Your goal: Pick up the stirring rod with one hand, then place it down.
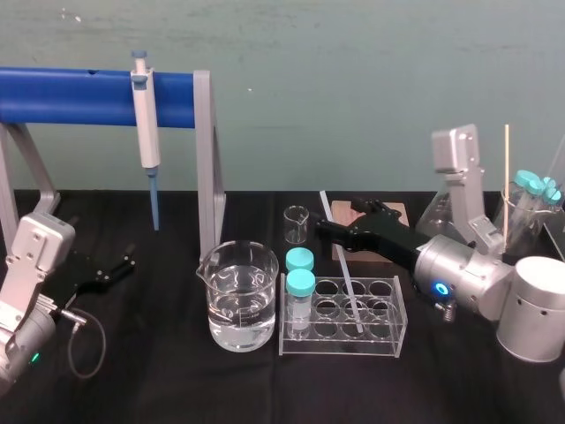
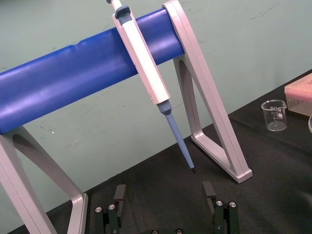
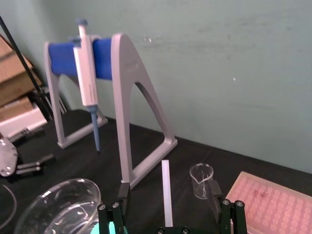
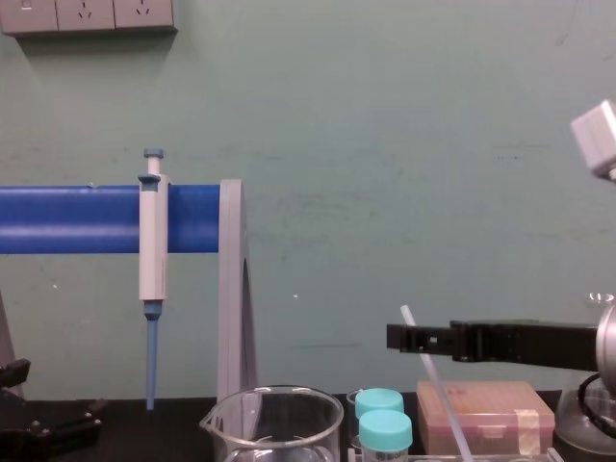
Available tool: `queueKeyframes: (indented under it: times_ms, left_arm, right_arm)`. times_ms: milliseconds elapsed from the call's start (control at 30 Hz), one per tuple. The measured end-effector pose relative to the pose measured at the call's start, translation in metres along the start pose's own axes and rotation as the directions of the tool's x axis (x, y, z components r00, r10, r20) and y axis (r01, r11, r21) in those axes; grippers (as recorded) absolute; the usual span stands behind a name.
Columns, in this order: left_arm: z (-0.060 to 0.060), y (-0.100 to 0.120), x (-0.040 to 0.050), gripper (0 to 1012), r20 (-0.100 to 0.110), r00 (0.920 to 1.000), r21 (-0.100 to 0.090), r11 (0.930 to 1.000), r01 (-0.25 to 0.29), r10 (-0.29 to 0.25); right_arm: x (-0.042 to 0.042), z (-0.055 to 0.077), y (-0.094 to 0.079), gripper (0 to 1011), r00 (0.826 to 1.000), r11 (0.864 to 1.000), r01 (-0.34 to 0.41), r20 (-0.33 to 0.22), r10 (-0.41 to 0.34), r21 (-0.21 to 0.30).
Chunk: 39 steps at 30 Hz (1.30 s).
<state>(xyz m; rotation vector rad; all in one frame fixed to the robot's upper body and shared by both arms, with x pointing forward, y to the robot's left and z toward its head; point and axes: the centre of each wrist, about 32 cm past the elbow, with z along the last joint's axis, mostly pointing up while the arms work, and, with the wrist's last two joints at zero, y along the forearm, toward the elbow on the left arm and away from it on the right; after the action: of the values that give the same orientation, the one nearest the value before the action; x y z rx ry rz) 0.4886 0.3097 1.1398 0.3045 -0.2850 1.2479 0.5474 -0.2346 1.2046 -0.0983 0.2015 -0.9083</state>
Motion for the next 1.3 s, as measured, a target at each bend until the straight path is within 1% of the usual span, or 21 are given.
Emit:
queueKeyframes:
  times_ms: [67,167,267,433,700,933,967,1067,1100,1167,1200,1233,1300]
  left_arm:
    - [0.0,0.0,0.0,1000,0.0,1.0,0.0,1.0,0.0,0.0]
    - [0.0,0.0,0.0,1000,0.0,1.0,0.0,1.0,0.0,0.0]
    - [0.0,0.0,0.0,1000,0.0,1.0,0.0,1.0,0.0,0.0]
    - [0.0,0.0,0.0,1000,0.0,1.0,0.0,1.0,0.0,0.0]
    - [0.0,0.0,0.0,1000,0.0,1.0,0.0,1.0,0.0,0.0]
    - [0.0,0.0,0.0,1000,0.0,1.0,0.0,1.0,0.0,0.0]
    - [0.0,0.0,0.0,1000,0.0,1.0,0.0,1.0,0.0,0.0]
    - [0.0,0.0,0.0,1000,0.0,1.0,0.0,1.0,0.0,0.0]
    - [0.0,0.0,0.0,1000,0.0,1.0,0.0,1.0,0.0,0.0]
    - [0.0,0.0,0.0,1000,0.0,1.0,0.0,1.0,0.0,0.0]
    - [0.0,0.0,0.0,1000,0.0,1.0,0.0,1.0,0.0,0.0]
    - [0.0,0.0,0.0,1000,0.0,1.0,0.0,1.0,0.0,0.0]
    - [0.0,0.0,0.0,1000,0.0,1.0,0.0,1.0,0.0,0.0]
  right_arm:
    - [0.0003,-0.001,0.004,1003,1.0,1.0,0.003,0.004,-0.003,-0.024]
    - [0.0008,-0.002,0.009,1003,1.0,0.999,0.01,0.008,-0.009,-0.046]
    - [0.0014,-0.002,0.012,1003,1.0,0.998,0.014,0.009,-0.014,-0.056]
    - [0.0012,-0.004,0.015,1003,0.999,0.998,0.02,0.028,-0.019,-0.064]
    - [0.0013,-0.004,0.015,1003,0.999,0.998,0.02,0.027,-0.019,-0.063]
    - [0.0014,-0.003,0.015,873,1.0,0.998,0.02,0.023,-0.018,-0.062]
    - [0.0014,-0.003,0.015,821,1.0,0.998,0.02,0.023,-0.019,-0.062]
    - [0.0014,-0.003,0.015,768,1.0,0.998,0.02,0.022,-0.019,-0.062]
    - [0.0014,-0.003,0.015,736,1.0,0.998,0.02,0.022,-0.019,-0.062]
    - [0.0014,-0.003,0.015,654,1.0,0.998,0.02,0.021,-0.019,-0.062]
    - [0.0014,-0.003,0.014,634,1.0,0.998,0.02,0.021,-0.019,-0.062]
    - [0.0014,-0.003,0.014,575,1.0,0.998,0.02,0.021,-0.019,-0.062]
    - [0.0014,-0.003,0.014,539,1.0,0.998,0.02,0.021,-0.019,-0.062]
